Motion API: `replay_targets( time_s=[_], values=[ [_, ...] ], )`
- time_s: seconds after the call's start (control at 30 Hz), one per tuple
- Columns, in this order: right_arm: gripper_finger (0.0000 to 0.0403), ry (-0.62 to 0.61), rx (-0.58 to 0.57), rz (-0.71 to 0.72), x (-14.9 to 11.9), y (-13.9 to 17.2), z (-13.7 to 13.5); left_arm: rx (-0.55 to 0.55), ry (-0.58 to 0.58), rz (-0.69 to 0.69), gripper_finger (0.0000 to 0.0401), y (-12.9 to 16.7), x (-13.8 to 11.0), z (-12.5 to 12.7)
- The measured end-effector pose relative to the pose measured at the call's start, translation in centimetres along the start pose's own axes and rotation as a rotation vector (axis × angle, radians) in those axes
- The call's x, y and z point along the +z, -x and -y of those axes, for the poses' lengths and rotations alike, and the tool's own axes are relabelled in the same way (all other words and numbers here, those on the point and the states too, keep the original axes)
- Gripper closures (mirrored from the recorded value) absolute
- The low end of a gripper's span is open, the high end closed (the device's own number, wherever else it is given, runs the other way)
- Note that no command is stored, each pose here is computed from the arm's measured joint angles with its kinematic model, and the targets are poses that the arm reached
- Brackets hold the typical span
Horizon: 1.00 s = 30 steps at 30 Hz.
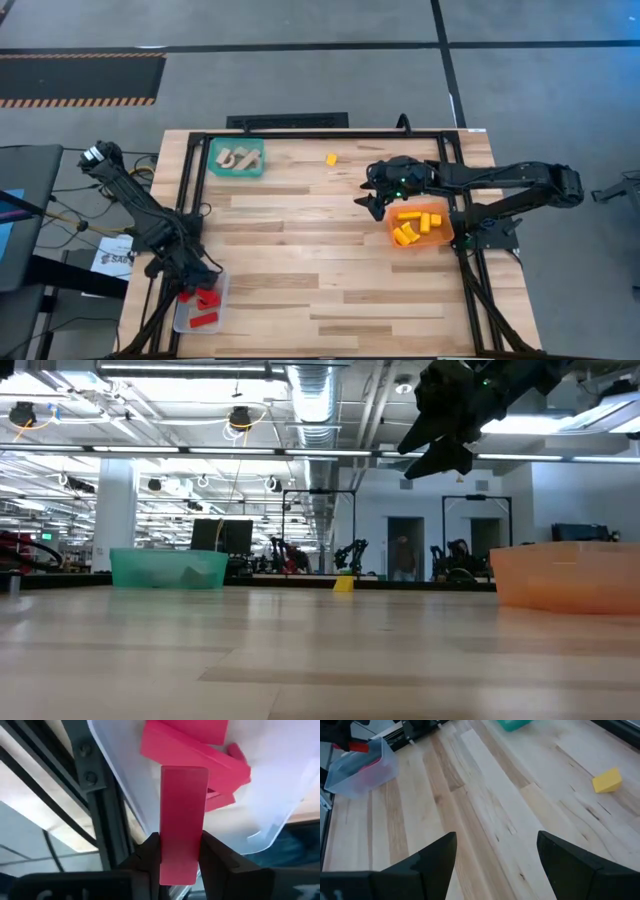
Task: Sort & place blocks by color
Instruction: Put the red block into the transparent bin, then put the yellow block into the orange bin
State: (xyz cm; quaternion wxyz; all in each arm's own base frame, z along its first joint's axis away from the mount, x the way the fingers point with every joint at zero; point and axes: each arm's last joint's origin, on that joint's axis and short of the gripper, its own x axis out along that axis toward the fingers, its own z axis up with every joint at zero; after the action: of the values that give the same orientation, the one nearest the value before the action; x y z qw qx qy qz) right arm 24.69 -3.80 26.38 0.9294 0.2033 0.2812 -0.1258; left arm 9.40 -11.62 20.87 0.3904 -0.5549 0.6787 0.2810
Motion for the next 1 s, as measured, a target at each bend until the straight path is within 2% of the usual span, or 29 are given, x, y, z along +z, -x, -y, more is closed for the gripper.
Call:
replay_targets(
  time_s=[0.13,0.23,0.37,0.43,0.5,0.6,0.7,0.77,0.83,1.0],
  values=[
    [0.0109,0.013,0.0,0.0,0.0,0.0,0.0,-0.037,0.009,0.04,0.0291,0.0,0.1,0.1],
    [0.0109,0.02,0.0,0.0,0.0,0.0,0.0,-0.051,0.007,0.045,0.0241,0.0,0.1,0.2],
    [0.0109,0.023,0.0,0.0,0.0,0.0,0.0,0.004,0.009,0.018,0.0172,0.0,0.2,-0.1],
    [0.0109,0.023,0.0,0.001,0.0,0.0,0.0,0.003,-0.039,0.04,0.0143,0.3,0.2,-0.1],
    [0.0109,0.023,0.001,0.0,0.0,0.0,0.0,-0.073,-0.124,0.088,0.012,1.1,-0.1,0.3],
    [0.0109,0.023,0.019,-0.007,0.0,0.0,-0.1,-0.245,-0.228,0.223,0.0102,3.2,0.0,1.2],
    [0.0109,0.013,0.022,-0.008,0.0,0.0,-0.1,-0.42,-0.306,0.419,0.0098,5.7,0.9,2.2],
    [0.0109,-0.005,0.019,-0.008,0.0,0.0,0.0,-0.496,-0.373,0.561,0.0098,7.2,1.9,3.1],
    [0.0109,-0.022,0.017,-0.007,0.0,0.0,0.1,-0.526,-0.455,0.671,0.0098,8.3,3.2,4.1],
    [0.0109,-0.064,0.014,-0.012,0.0,0.0,0.1,-0.465,-0.629,0.847,0.0097,10.2,7.9,7.0]
  ],
)
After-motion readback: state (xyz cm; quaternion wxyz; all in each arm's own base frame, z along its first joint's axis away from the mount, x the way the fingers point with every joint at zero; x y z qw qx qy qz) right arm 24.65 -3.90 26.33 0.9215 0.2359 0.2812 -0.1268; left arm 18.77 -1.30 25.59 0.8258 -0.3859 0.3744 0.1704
